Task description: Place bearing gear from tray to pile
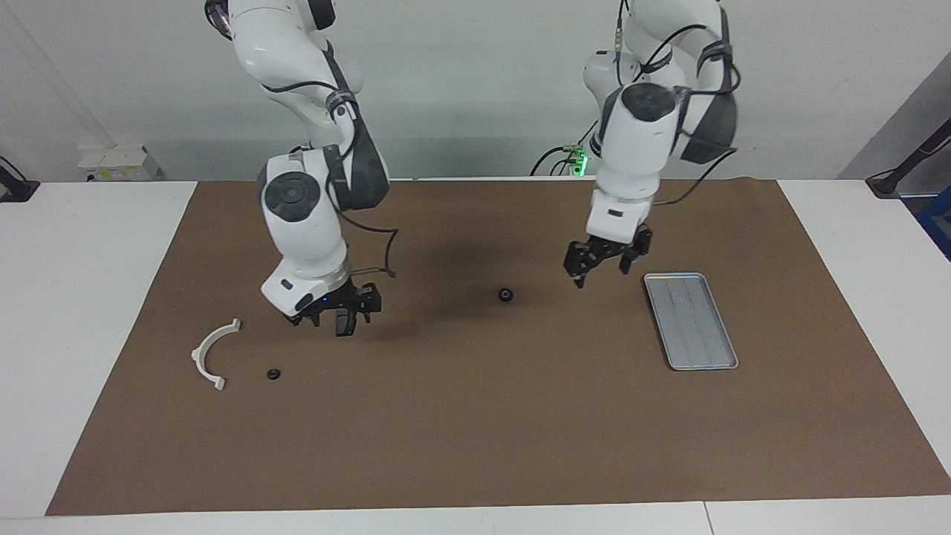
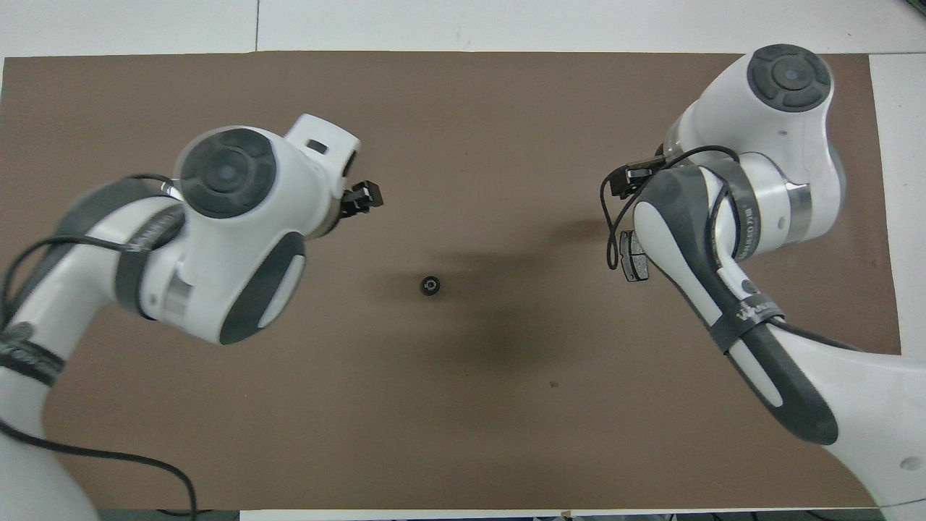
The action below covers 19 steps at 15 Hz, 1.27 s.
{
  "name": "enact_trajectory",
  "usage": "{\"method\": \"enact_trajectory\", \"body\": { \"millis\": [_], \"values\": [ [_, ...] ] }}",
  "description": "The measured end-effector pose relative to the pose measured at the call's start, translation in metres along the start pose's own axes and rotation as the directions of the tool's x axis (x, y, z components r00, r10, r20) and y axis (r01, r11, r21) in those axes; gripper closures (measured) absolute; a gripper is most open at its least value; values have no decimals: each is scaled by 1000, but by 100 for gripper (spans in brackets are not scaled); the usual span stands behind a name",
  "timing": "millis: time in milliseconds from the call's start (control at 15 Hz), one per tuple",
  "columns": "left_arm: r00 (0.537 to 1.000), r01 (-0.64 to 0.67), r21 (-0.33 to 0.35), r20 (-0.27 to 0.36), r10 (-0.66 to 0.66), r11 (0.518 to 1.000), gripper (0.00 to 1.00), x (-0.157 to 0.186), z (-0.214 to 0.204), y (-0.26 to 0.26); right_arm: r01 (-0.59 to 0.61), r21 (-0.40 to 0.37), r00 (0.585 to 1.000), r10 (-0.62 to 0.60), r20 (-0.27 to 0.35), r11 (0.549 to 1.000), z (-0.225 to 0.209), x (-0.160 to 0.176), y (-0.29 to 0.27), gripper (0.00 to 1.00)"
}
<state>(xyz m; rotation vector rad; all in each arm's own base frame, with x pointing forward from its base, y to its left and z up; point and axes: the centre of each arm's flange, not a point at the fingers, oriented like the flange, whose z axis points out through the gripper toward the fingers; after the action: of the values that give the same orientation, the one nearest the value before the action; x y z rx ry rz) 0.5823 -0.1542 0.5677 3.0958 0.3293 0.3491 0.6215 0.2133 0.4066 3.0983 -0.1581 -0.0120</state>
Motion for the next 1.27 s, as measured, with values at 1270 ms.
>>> {"method": "enact_trajectory", "body": {
  "millis": [1270],
  "values": [
    [973, -135, 26, 192, 127, 991, 0, 3, -86, -141, -318, 52, 947, 319, -26, 947, 98, -104, -239, 0]
  ]
}}
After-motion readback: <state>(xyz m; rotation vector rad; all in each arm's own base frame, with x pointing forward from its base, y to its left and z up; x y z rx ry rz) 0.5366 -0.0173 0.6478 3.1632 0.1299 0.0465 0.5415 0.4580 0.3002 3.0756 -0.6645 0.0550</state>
